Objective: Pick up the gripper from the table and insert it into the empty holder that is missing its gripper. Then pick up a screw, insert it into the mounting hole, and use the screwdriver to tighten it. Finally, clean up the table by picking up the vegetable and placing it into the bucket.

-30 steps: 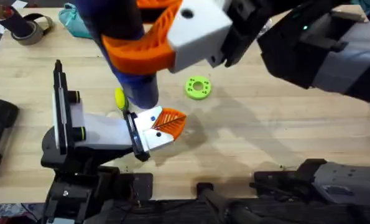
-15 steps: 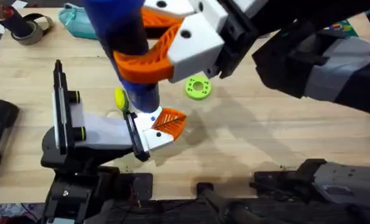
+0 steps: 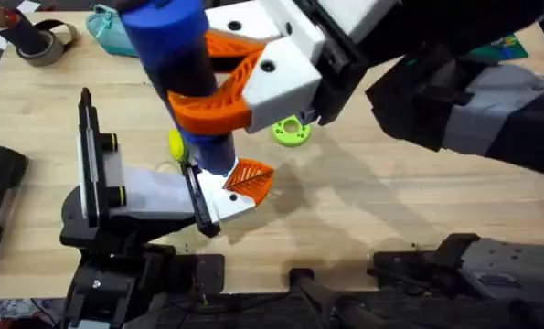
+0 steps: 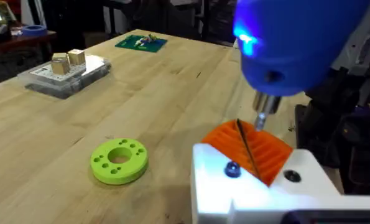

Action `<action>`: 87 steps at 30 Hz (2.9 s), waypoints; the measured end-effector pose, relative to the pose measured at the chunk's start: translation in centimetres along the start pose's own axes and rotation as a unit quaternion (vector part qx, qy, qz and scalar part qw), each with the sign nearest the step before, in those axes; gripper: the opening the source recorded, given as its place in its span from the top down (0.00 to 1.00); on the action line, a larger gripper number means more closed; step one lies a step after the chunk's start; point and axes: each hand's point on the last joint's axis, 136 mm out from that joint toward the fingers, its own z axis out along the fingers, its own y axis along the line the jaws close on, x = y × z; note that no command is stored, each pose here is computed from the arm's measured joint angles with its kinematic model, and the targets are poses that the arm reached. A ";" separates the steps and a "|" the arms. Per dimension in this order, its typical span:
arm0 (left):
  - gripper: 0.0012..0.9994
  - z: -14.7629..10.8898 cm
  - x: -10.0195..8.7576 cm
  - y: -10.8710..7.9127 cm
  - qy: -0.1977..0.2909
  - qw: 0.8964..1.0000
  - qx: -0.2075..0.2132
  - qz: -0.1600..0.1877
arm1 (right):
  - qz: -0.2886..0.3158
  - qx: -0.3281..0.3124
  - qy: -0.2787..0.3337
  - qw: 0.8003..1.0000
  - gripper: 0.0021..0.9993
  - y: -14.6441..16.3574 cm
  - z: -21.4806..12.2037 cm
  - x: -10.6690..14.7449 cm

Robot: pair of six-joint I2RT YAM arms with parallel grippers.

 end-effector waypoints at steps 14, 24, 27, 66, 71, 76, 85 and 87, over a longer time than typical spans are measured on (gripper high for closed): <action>0.98 0.0 0.0 0.0 0.000 1.000 0.000 0.000 | 0.011 0.009 -0.001 1.000 0.96 -0.2 -0.1 0.7; 0.98 0.0 0.0 0.0 0.000 1.000 0.000 0.000 | 0.015 0.014 -0.002 1.000 0.96 -0.4 -0.2 0.9; 0.98 0.0 0.0 0.0 0.000 1.000 0.000 0.000 | 0.012 0.014 -0.002 1.000 0.96 -0.4 -0.2 0.9; 0.98 0.0 0.0 0.0 0.000 1.000 0.000 0.000 | 0.000 0.020 0.001 1.000 0.96 -0.5 -0.4 2.0; 0.98 0.0 0.0 0.0 0.000 1.000 0.000 0.000 | 0.000 0.020 0.001 1.000 0.96 -0.5 -0.4 2.0; 0.98 0.0 0.0 0.0 0.000 1.000 0.000 0.000 | -0.004 0.020 0.002 1.000 0.96 -0.5 -0.4 2.0; 0.98 0.0 0.0 0.0 0.000 1.000 0.000 0.000 | -0.010 0.020 0.002 1.000 0.96 -0.5 -0.4 2.0; 0.98 0.0 0.0 0.0 0.000 1.000 0.000 0.000 | -0.010 0.020 0.002 1.000 0.96 -0.5 -0.3 2.0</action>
